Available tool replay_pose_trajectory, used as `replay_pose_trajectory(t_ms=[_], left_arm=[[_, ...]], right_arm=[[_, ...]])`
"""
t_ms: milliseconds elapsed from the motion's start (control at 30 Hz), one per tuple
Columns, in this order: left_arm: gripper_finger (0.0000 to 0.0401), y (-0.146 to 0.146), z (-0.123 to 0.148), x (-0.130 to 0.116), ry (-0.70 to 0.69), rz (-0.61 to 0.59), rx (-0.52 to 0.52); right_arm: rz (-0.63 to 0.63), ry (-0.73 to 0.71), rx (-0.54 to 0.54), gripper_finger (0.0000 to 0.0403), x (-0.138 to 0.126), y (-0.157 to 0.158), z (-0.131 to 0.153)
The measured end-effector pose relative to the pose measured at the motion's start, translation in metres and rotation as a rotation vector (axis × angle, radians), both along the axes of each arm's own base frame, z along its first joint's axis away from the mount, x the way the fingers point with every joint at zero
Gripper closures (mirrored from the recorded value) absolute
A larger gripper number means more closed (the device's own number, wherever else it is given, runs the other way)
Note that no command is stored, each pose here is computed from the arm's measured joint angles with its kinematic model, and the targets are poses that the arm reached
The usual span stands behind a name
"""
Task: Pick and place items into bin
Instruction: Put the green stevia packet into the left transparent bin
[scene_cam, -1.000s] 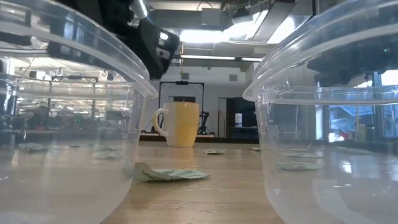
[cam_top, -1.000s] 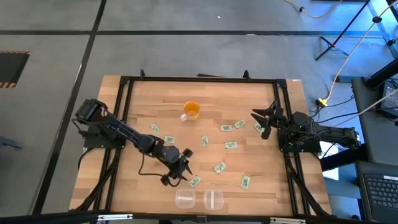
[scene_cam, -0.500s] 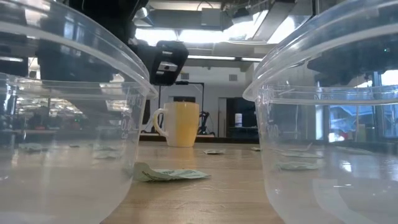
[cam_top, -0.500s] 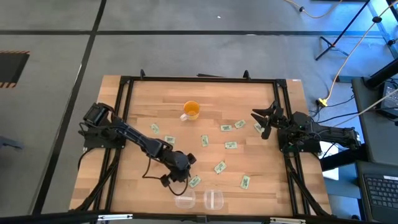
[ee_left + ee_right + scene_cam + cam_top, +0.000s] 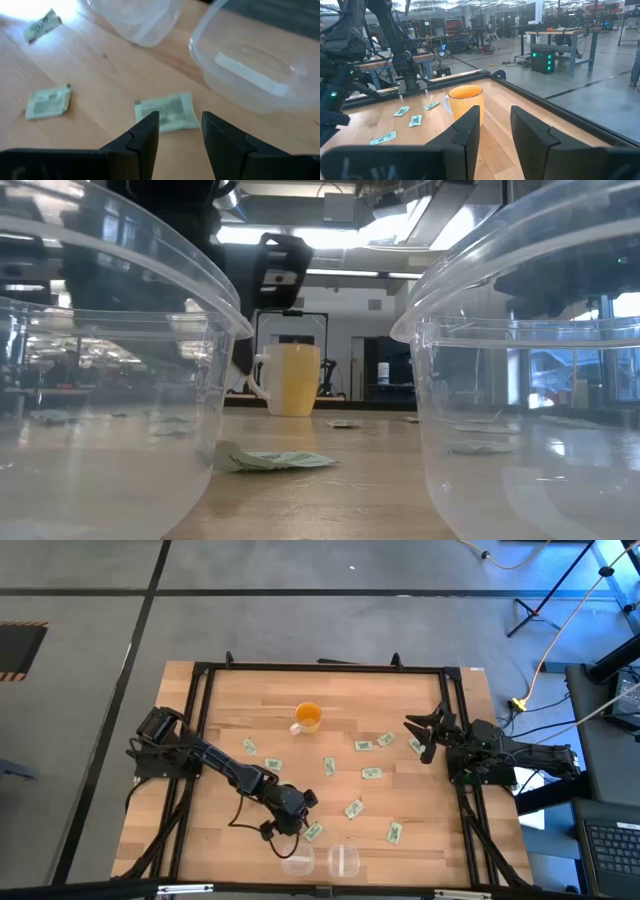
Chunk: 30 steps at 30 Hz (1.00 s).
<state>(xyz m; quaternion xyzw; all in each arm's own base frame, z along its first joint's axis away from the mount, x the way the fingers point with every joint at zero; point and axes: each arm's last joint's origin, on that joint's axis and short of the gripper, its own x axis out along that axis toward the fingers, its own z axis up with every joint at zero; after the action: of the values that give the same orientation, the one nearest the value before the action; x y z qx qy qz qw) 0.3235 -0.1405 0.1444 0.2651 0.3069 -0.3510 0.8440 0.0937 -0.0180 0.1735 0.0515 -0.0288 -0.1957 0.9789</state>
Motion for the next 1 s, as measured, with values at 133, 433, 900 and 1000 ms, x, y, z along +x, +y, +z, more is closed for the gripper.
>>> replay_pose_trajectory(t_ms=[133, 433, 900, 1000], left_arm=[[0.0258, 0.0, -0.003, 0.003, -0.018, -0.002, -0.004], [0.0258, 0.003, -0.021, 0.011, -0.025, -0.001, 0.016], [0.0258, 0.001, -0.033, 0.012, -0.012, -0.03, 0.013], [0.0258, 0.001, -0.033, 0.012, -0.009, -0.026, 0.008]], right_arm=[[0.0, 0.0, 0.0, 0.029, 0.0, 0.0, 0.0], [0.0, 0.001, -0.002, 0.029, 0.0, 0.0, 0.0], [0.0, 0.003, 0.0, 0.029, 0.0, 0.0, 0.0], [0.0, 0.003, 0.0, 0.029, 0.0, 0.0, 0.0]])
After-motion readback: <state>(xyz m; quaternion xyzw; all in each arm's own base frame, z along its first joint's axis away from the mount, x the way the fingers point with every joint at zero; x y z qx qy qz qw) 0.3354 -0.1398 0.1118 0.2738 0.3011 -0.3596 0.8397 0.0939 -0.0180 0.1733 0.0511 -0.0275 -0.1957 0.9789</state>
